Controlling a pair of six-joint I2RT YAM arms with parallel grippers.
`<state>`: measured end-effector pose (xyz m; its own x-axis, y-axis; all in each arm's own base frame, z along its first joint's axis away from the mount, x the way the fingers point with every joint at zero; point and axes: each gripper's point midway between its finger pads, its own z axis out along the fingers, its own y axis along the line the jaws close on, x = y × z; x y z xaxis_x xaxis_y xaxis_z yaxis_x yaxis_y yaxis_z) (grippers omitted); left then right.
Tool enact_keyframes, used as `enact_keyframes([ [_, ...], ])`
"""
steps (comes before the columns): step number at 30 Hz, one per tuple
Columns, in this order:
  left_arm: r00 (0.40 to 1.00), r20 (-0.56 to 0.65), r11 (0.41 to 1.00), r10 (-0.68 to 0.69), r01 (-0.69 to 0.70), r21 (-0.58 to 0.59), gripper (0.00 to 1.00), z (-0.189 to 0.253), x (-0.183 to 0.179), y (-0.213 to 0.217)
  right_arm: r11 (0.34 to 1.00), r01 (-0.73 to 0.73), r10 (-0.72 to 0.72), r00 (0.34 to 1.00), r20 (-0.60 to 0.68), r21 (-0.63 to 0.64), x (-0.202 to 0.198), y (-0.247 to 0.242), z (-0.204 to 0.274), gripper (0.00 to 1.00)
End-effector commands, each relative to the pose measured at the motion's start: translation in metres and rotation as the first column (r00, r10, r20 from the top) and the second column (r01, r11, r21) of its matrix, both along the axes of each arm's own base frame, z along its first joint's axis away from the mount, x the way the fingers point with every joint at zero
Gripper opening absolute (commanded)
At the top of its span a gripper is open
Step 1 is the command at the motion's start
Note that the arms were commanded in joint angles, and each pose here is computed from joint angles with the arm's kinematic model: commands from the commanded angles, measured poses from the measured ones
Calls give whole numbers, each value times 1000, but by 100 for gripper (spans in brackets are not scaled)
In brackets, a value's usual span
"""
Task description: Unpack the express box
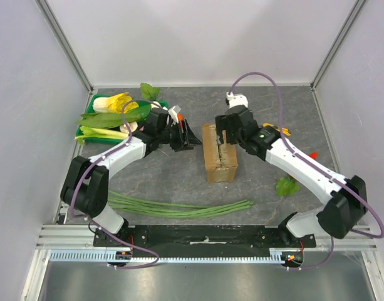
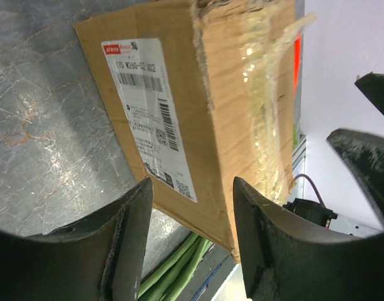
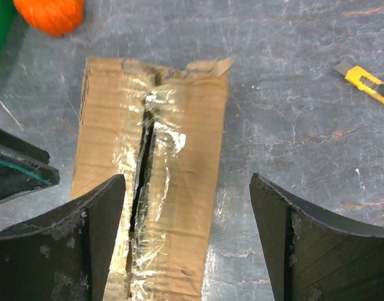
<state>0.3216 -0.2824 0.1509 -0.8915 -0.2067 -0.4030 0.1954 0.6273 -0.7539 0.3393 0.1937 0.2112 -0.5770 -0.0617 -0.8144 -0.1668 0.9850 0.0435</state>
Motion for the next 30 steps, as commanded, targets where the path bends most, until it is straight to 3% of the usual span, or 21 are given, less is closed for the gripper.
enact_keyframes([
  [1, 997, -41, 997, -65, 63, -53, 61, 0, -6, -12, 986, 6, -15, 999, -49, -167, -6, 6, -16, 86],
  [4, 991, -102, 996, -85, 81, -37, 60, -17, -10, -13, 976, -34, 18, 997, -75, -213, -12, 22, -27, 89],
  [13, 985, -161, 998, -63, 63, -1, 61, -36, -15, -8, 939, 52, -49, 999, 16, -339, -16, 19, -22, 91],
  [21, 998, -44, 999, -40, 39, -25, 61, 0, -8, -6, 943, 105, -84, 993, 78, -317, -17, 12, -3, 92],
  [30, 998, 53, 996, -36, 40, -83, 60, 27, -7, -8, 929, 81, -80, 997, 18, -361, -17, 17, -32, 92],
])
